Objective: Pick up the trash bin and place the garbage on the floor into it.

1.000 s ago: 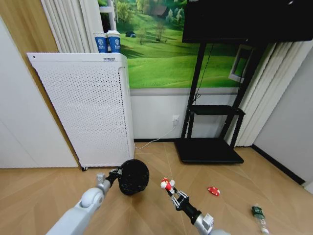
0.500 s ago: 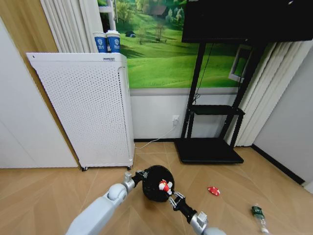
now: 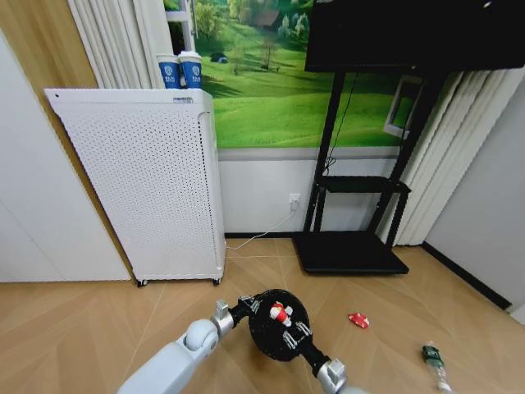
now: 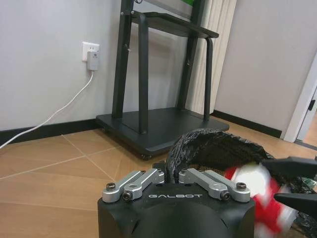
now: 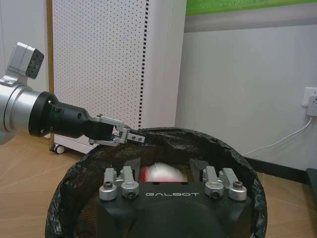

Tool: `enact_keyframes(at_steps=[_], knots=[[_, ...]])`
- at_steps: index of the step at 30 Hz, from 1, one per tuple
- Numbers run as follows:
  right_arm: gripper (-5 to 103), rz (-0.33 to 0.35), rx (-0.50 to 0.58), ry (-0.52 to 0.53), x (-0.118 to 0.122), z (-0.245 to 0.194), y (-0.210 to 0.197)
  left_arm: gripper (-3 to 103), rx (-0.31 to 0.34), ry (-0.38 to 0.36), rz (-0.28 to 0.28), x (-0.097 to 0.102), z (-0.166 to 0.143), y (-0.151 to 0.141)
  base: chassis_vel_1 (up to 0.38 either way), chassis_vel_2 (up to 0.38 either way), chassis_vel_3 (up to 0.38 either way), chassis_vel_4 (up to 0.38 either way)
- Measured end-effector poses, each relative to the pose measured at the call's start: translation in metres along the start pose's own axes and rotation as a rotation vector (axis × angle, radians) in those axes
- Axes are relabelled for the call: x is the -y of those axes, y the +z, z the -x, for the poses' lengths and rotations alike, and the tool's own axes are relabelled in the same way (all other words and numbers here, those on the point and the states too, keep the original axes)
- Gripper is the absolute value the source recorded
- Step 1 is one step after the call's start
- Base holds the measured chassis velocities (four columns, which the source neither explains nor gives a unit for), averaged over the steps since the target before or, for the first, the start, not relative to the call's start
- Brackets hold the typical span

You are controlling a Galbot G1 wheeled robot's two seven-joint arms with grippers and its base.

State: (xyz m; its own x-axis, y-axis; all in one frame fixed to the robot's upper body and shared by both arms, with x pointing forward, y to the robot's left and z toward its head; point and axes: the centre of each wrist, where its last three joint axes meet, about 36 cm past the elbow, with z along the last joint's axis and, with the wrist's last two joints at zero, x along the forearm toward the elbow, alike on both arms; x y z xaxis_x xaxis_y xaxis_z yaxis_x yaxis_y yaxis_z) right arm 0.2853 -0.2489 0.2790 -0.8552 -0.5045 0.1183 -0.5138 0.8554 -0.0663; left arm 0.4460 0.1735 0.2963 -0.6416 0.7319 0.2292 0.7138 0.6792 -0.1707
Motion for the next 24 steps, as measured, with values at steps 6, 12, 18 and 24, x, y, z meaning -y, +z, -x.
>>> enact_keyframes(at_steps=[6, 12, 18, 24], knots=[[77, 0.032, 0.032, 0.028, -0.004, -0.004, -0.003, 7, 0.009, -0.072, -0.018, -0.003, -0.007, 0.007, 0.000, 0.000, 0.000, 0.000], [99, 0.064, 0.072, 0.095, 0.009, -0.001, -0.021, 7, 0.034, -0.248, -0.093, -0.027, -0.036, 0.005, 0.000, 0.000, 0.000, 0.000], [100, 0.057, 0.064, 0.095, 0.017, 0.003, -0.025, 7, 0.058, -0.329, -0.126, -0.040, -0.071, 0.003, 0.000, 0.000, 0.000, 0.000], [100, 0.062, 0.048, 0.080, 0.014, 0.004, -0.021, 7, 0.064, -0.370, -0.139, -0.039, -0.105, 0.009, -0.058, -0.060, 0.072, 0.068]])
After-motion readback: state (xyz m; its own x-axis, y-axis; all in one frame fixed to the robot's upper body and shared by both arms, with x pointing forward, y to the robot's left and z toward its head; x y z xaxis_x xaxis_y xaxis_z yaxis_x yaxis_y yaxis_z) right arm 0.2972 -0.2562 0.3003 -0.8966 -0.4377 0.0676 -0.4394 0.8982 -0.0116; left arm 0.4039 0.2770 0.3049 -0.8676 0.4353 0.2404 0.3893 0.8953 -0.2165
